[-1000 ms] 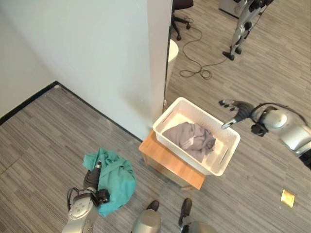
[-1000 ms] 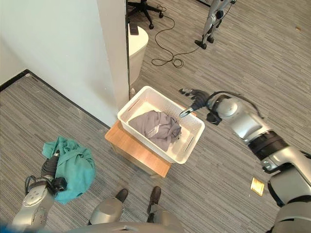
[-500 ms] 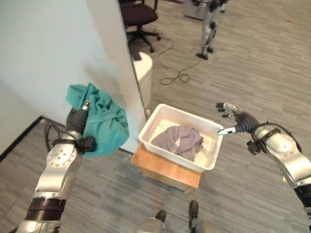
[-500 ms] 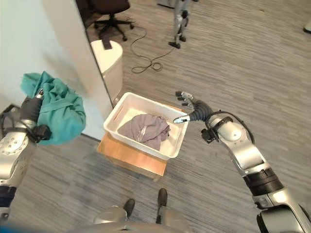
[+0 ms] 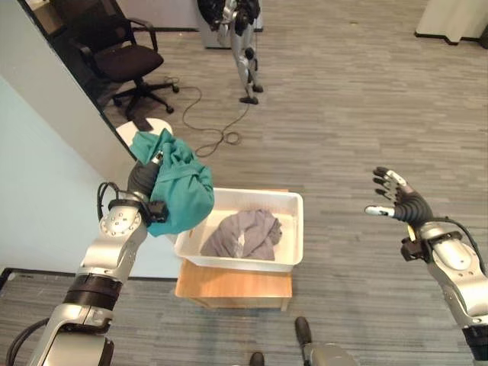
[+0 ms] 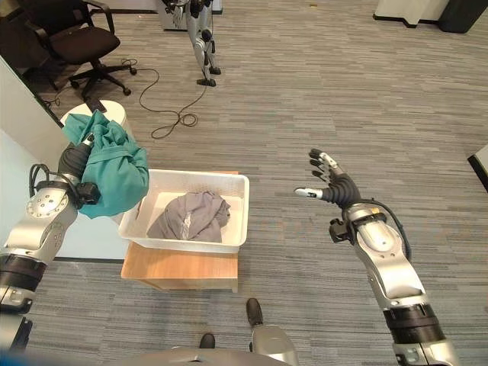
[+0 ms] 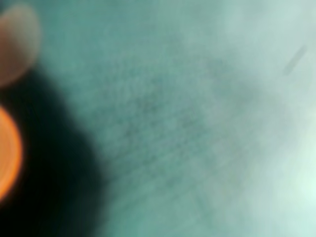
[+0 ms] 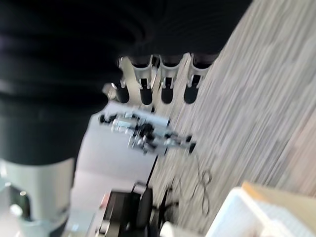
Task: Pick up bed clothes into laundry basket.
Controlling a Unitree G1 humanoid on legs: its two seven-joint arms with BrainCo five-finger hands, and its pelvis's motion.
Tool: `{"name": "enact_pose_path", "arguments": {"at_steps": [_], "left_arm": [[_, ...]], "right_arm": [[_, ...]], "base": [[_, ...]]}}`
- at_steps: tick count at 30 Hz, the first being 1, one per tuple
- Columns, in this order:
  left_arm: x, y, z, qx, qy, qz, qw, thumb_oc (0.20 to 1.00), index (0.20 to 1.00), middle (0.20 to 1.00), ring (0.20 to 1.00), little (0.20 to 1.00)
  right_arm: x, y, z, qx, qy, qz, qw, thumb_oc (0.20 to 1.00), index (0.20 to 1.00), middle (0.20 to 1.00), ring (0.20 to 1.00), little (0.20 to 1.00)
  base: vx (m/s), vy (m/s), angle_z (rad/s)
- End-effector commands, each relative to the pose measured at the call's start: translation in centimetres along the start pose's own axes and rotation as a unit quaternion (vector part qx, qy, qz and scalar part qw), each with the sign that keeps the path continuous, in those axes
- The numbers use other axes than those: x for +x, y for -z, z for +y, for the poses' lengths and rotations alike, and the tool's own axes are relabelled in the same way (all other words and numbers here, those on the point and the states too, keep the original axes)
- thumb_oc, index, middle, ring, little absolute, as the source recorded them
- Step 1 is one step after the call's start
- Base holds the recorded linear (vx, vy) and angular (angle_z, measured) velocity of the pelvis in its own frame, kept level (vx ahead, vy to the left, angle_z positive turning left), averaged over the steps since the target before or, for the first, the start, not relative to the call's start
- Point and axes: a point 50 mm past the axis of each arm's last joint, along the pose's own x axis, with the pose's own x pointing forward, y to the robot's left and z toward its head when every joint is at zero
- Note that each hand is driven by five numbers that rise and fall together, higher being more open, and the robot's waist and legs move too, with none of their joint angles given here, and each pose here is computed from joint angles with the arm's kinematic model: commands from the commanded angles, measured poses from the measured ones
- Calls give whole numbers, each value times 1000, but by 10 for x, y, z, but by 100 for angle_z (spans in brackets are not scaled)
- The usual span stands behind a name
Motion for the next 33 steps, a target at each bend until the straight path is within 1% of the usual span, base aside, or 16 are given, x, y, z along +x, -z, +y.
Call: {"name": "enact_pose_path", "arguments": {"at_steps": [1,5,6,8,9,10,11,12,19,26,33], "left_arm": [[24,-56,22,60,-34,-70,995,200,200,200,200,200],[30,-56,29,80,-50,-56,994,200,200,200,200,200],[32,-54,28,96,-44,-44,993,200,200,200,200,200],[35,-53,27,98,-45,-40,993,200,200,200,200,200],[37,-50,32,120,-46,-21,991,222,222,222,222,222],[37,-51,32,121,-46,-22,991,385,385,385,385,385],[39,-51,33,135,-43,-15,990,1000,1000,1000,1000,1000],[40,-60,35,164,-44,-24,985,1000,1000,1000,1000,1000],[41,-74,33,205,-24,-42,978,1000,1000,1000,1000,1000],[40,-83,26,203,-13,-68,977,1000,1000,1000,1000,1000],[29,-85,17,206,20,-95,974,1000,1000,1000,1000,1000]], "right_arm": [[-6,-23,-15,7,33,-70,997,1000,1000,1000,1000,1000],[-12,-16,-14,12,40,-58,997,1000,1000,1000,1000,1000],[-15,-16,-16,11,46,-60,997,1000,1000,1000,1000,1000],[-15,-17,-16,11,48,-62,997,1000,1000,1000,1000,1000],[-16,-15,-13,21,46,-62,997,1000,1000,1000,1000,1000],[-16,-15,-13,21,47,-62,997,1000,1000,1000,1000,1000],[-16,-13,-12,19,45,-58,997,1000,1000,1000,1000,1000],[-18,-10,-11,19,44,-51,998,1000,1000,1000,1000,1000],[-28,1,-11,15,48,-30,998,1000,1000,1000,1000,1000],[-30,3,-12,12,48,-27,998,1000,1000,1000,1000,1000],[-26,3,-12,4,44,-23,999,1000,1000,1000,1000,1000]], "base": [[-26,-10,-10],[-17,-10,-10],[-38,-6,-3],[-69,-5,-5],[-69,-11,-8],[-44,-21,-8],[10,-15,-13],[10,-14,-13],[31,-2,2],[26,7,9],[18,0,8]]}}
